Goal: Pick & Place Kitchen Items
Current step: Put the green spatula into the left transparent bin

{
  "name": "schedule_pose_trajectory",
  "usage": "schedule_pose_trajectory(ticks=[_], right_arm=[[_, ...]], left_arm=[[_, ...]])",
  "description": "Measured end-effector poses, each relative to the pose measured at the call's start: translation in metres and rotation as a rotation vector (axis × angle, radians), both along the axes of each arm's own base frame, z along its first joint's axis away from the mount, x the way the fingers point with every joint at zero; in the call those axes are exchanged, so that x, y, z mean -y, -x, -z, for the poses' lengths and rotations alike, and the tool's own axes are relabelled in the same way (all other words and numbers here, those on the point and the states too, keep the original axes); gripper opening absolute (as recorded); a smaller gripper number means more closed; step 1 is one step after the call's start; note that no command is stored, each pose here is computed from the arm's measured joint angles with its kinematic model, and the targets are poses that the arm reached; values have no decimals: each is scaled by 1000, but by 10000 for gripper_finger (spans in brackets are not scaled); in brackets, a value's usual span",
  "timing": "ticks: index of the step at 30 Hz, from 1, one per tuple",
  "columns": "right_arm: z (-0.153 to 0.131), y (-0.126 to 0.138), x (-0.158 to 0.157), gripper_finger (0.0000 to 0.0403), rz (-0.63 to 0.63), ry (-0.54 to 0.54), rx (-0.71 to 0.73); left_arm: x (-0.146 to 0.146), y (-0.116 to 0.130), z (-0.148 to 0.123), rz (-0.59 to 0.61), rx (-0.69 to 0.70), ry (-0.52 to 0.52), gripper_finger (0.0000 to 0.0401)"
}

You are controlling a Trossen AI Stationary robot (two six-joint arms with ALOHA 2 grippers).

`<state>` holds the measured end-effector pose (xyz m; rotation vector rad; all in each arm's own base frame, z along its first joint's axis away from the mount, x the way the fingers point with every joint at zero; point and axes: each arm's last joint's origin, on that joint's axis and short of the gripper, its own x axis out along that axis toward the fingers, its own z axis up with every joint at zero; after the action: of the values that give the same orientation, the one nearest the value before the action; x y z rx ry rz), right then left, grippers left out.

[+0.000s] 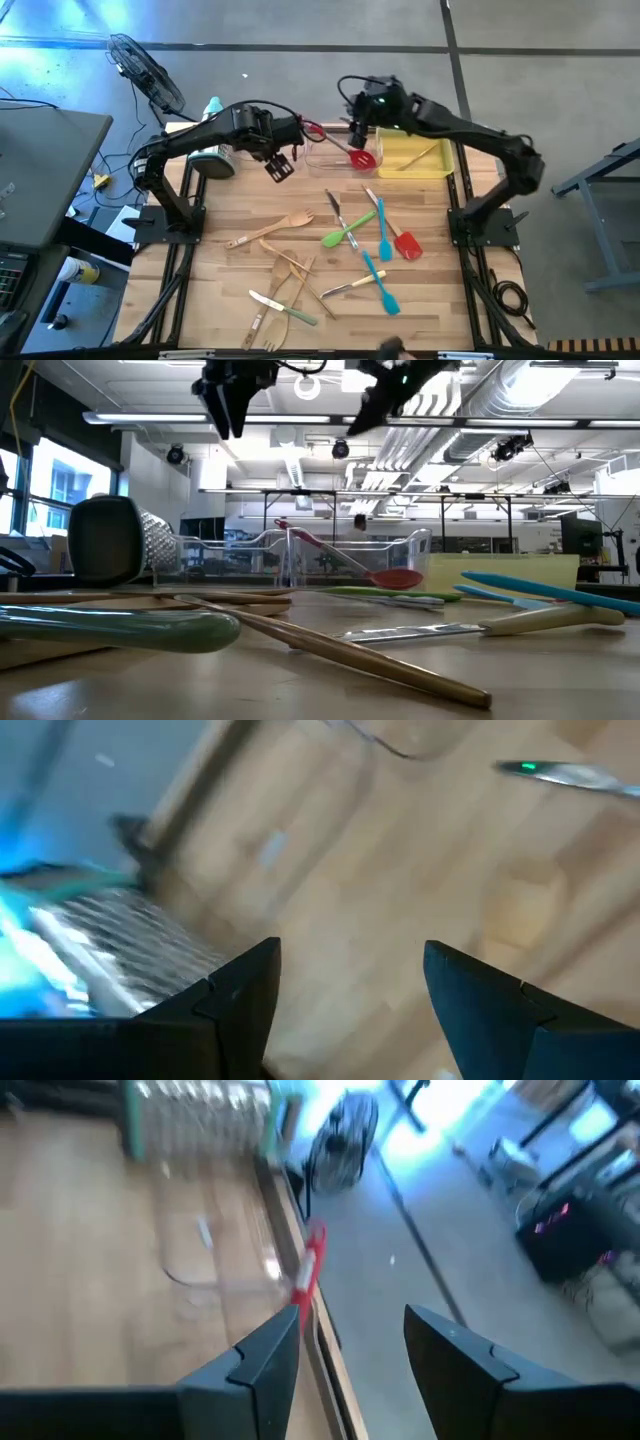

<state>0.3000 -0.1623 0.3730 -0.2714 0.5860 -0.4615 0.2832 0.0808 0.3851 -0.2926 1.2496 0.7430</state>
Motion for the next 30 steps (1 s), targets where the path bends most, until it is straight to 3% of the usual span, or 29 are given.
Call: schedule_pose_trajectory(ticks=[4,10,15,21,27,30], right_arm=[[-31,23,-32,172,-27,12,75],[-53,62,-64,172,-69,-67,97],[-58,88,-78,172,-159,-189,84],[-51,99,-88,172,-285,-348,3],[-32,106,-98,172,-433,-627,-158],[-26,106,-102,172,-453,-683,-225]], left_arm=[[10,-3,1,9,61,188,239],[48,-10,1,39,83,272,239],[89,-12,1,33,95,241,239],[130,-12,3,3,142,180,239],[153,-12,2,56,187,197,239],[158,-10,2,75,184,195,239]])
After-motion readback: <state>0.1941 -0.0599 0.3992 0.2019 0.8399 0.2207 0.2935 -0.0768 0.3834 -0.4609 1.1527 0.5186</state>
